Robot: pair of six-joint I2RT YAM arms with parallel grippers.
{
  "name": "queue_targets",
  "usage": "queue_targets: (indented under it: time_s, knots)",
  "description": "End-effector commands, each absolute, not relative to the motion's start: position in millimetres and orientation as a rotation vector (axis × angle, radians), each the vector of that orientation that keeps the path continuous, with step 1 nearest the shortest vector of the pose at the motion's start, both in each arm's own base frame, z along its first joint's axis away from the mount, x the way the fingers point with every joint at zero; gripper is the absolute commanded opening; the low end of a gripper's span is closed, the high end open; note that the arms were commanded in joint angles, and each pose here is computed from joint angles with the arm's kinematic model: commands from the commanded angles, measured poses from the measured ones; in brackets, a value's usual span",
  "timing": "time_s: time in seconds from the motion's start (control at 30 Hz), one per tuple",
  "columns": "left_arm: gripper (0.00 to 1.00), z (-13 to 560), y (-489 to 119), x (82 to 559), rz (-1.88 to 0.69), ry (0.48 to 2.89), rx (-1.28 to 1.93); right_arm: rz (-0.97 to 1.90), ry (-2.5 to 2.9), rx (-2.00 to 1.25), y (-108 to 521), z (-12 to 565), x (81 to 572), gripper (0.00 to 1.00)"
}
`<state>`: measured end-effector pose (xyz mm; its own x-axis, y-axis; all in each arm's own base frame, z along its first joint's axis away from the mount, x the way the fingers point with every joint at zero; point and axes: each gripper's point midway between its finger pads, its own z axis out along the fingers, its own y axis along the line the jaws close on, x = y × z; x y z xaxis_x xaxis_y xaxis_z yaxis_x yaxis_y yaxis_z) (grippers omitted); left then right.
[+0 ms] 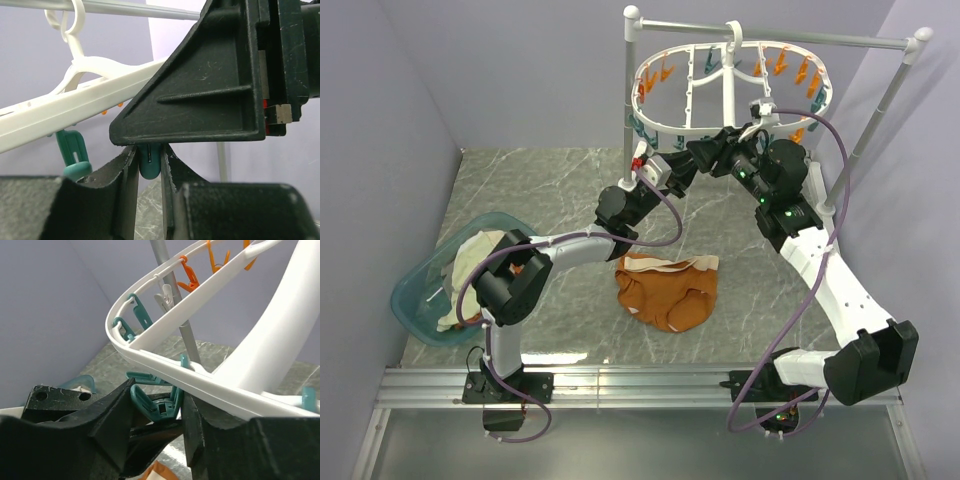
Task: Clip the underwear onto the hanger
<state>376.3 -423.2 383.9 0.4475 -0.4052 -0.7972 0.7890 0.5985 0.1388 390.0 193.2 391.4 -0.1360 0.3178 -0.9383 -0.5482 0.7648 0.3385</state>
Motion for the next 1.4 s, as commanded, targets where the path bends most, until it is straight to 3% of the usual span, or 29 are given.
queue_targets:
  time_s: [0.0,0.27,0.37,0.4,0.53,0.57,0.6,0.73,0.97,1.1,1.27,1.37]
  knots:
    - [0.00,424,-421,337,-0.843,0.647,0.588,0.780,1.476,-0.178,193,421,386,0.48]
    - [0.00,423,-422,337,-0.871,0.664,0.577,0.833,1.471,-0.125,189,426,383,0.45]
    - [0.00,423,-421,336,-0.871,0.661,0.576,0.837,1.469,-0.115,187,427,384,0.36]
    - [0.00,422,-421,336,-0.874,0.663,0.577,0.839,1.466,-0.123,188,427,384,0.27]
    - [0.17,423,-419,332,-0.882,0.651,0.580,0.844,1.463,-0.121,188,428,386,0.09]
    - [0.29,424,-418,330,-0.882,0.646,0.583,0.844,1.463,-0.121,188,428,386,0.06]
    - [0.35,421,-417,327,-0.890,0.650,0.600,0.843,1.464,-0.122,188,428,387,0.00]
    - [0.58,412,-408,312,-0.932,0.691,0.692,0.841,1.462,-0.131,187,428,386,0.00]
    - [0.79,353,-344,258,-1.122,0.885,1.107,0.843,1.469,-0.153,188,424,385,0.00]
    - [0.73,297,-316,258,-1.196,1.208,1.190,0.839,1.471,-0.165,187,423,385,0.00]
    - [0.67,229,-278,279,-1.119,1.575,0.991,0.850,1.469,-0.174,189,424,384,0.00]
    - [0.65,192,-263,275,-0.956,1.532,1.133,0.853,1.471,-0.188,191,425,382,0.00]
